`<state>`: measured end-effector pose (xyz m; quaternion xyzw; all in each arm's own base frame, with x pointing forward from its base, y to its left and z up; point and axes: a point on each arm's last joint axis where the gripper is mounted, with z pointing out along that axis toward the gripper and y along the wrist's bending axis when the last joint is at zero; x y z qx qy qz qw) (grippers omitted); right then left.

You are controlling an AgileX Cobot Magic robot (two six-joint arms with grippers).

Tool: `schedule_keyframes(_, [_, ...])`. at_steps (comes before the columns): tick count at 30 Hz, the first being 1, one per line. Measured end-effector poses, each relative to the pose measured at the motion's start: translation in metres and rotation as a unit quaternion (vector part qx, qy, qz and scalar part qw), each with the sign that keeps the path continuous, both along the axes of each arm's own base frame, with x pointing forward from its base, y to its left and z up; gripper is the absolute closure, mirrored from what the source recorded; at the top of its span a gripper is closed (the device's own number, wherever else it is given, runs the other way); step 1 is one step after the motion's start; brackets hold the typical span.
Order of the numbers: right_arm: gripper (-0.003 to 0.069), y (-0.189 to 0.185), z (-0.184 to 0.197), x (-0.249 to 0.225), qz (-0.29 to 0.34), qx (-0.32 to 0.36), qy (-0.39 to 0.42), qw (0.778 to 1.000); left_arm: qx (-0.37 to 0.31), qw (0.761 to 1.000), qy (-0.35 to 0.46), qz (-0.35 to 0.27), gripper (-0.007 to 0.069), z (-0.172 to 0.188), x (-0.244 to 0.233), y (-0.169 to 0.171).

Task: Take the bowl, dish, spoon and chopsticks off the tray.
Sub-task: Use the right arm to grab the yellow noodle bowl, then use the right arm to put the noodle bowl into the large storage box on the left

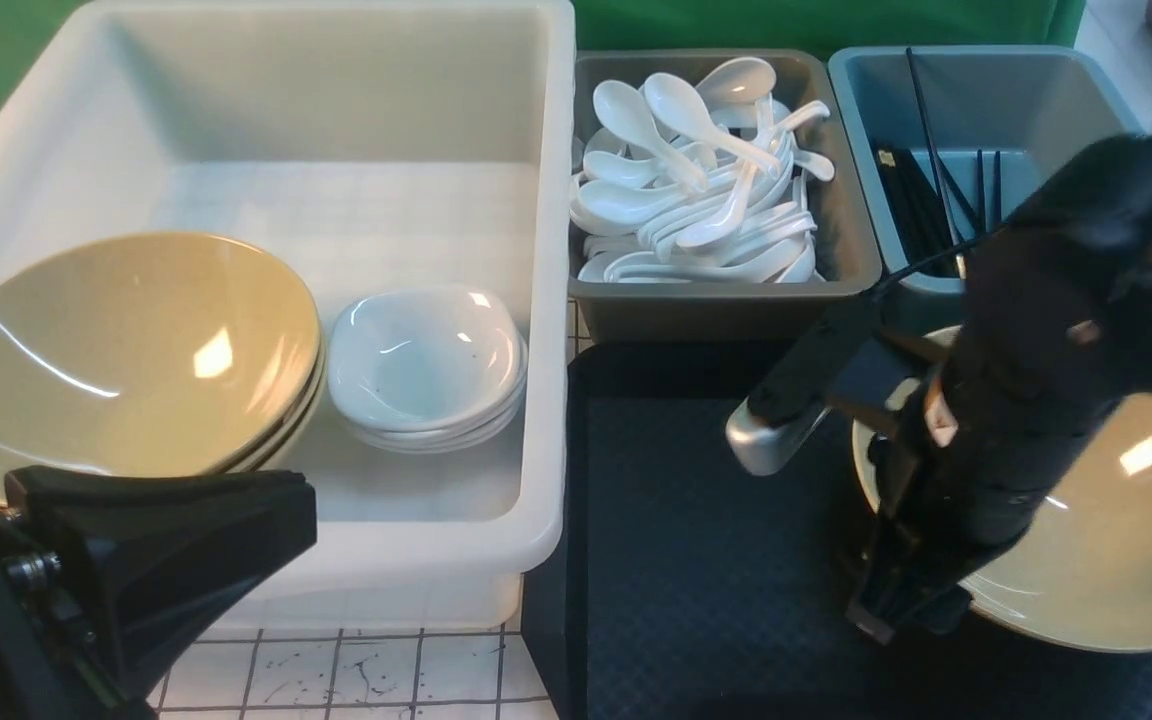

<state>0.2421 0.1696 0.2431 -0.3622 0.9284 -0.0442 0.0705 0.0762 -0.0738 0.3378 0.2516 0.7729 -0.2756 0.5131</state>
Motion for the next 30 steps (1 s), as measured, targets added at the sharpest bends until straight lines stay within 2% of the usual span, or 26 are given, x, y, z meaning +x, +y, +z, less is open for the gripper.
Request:
schedule_keyframes(4, [0.0141,0.004,-0.022,0.015,0.008,-0.032,-0.014,0.999,0.0,1.0,0.0,0.0,0.0626,0.0,0.0,0.0])
schedule_keyframes(6, [0.0171,0.006,-0.033,0.019,0.009,-0.042,-0.009,0.999,0.0,1.0,0.0,0.0,0.0626,0.0,0.0,0.0])
schedule_keyframes(11, [0.0317,0.007,-0.052,0.025,0.017,-0.07,0.006,0.997,0.008,1.0,0.006,-0.004,0.0626,-0.002,-0.001,0.0])
schedule_keyframes(15, [0.0453,0.003,-0.051,0.025,0.04,-0.098,0.011,0.994,0.016,1.0,0.01,-0.007,0.0626,-0.003,-0.001,0.0])
schedule_keyframes(17, [0.0494,0.002,-0.049,0.026,0.053,-0.106,0.008,0.993,0.016,1.0,0.01,-0.007,0.0626,-0.003,-0.001,0.0])
schedule_keyframes(20, [0.0532,0.004,-0.036,0.02,0.063,-0.112,0.009,0.992,0.016,1.0,0.01,-0.007,0.0626,-0.003,-0.002,0.0])
schedule_keyframes(22, [0.0594,0.01,-0.016,0.008,0.067,-0.103,0.008,0.992,0.018,1.0,0.01,-0.007,0.0626,-0.003,-0.001,0.0])
schedule_keyframes(26, [0.0606,0.028,0.048,-0.025,0.058,-0.032,-0.01,0.998,0.028,1.0,0.003,-0.004,0.0626,-0.004,-0.001,0.001])
schedule_keyframes(30, [0.0606,0.037,0.109,-0.039,0.07,0.047,-0.089,0.992,0.045,0.999,0.004,0.005,0.0626,-0.004,0.0,0.004])
